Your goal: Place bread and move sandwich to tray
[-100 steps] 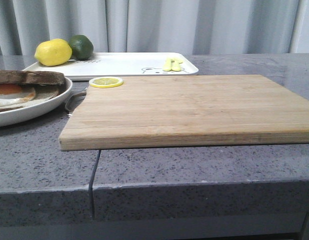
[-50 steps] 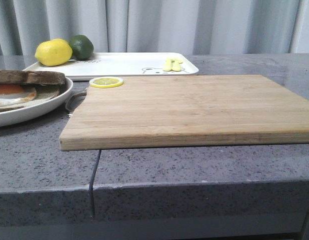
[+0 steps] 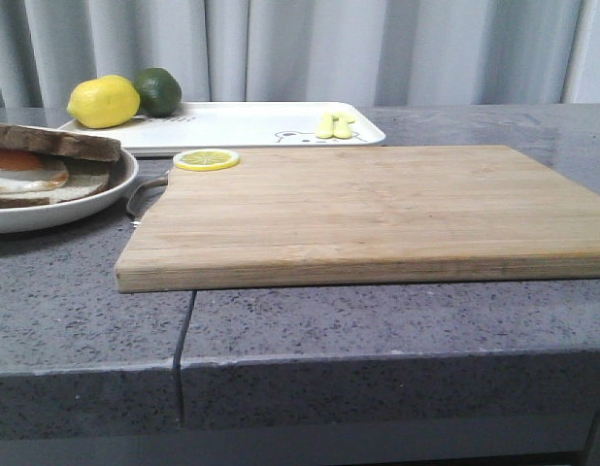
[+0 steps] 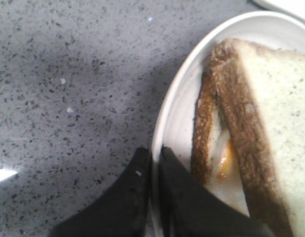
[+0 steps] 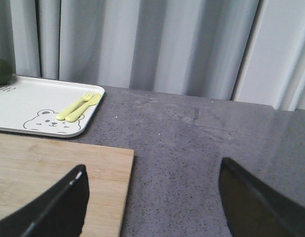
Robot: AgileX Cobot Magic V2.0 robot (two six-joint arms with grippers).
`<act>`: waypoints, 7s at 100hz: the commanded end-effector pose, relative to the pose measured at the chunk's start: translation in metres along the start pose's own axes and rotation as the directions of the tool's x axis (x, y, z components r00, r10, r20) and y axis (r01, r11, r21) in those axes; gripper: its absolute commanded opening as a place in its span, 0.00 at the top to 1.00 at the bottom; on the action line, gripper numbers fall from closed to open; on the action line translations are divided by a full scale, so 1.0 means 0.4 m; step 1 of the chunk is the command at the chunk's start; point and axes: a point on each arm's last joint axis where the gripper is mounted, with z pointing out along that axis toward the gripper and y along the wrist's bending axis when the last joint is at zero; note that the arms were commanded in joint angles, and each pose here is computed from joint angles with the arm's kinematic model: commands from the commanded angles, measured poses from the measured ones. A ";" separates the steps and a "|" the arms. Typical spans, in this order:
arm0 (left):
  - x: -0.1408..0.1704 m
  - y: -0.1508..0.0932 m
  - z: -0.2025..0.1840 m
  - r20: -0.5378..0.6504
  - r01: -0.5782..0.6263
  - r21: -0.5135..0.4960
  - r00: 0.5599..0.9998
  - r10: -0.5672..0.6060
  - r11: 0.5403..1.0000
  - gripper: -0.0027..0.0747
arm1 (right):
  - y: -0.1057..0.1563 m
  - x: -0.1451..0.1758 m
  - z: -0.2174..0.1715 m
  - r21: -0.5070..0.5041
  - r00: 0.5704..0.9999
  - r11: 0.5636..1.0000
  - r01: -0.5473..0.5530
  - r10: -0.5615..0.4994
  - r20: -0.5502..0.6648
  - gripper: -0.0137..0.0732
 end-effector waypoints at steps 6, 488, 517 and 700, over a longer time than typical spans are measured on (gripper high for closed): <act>-0.031 -0.026 -0.057 0.109 0.032 0.151 0.993 -0.049 0.988 0.99 | -0.008 -0.038 -0.003 0.034 0.995 0.999 0.003 -0.006 0.099 0.21; -0.363 -0.378 0.312 0.081 0.069 0.362 0.991 -0.105 0.930 0.99 | -0.009 -0.042 -0.004 0.039 0.993 0.999 0.002 -0.006 0.118 0.21; -0.357 -0.370 0.323 0.059 0.072 0.334 0.994 -0.097 0.940 0.99 | -0.009 -0.042 -0.004 0.039 0.993 0.999 0.002 -0.006 0.118 0.21; -0.353 -0.514 -0.370 0.475 -0.446 0.126 0.811 0.341 0.886 0.56 | -0.009 -0.042 -0.004 0.039 0.993 0.999 0.002 -0.006 0.118 0.21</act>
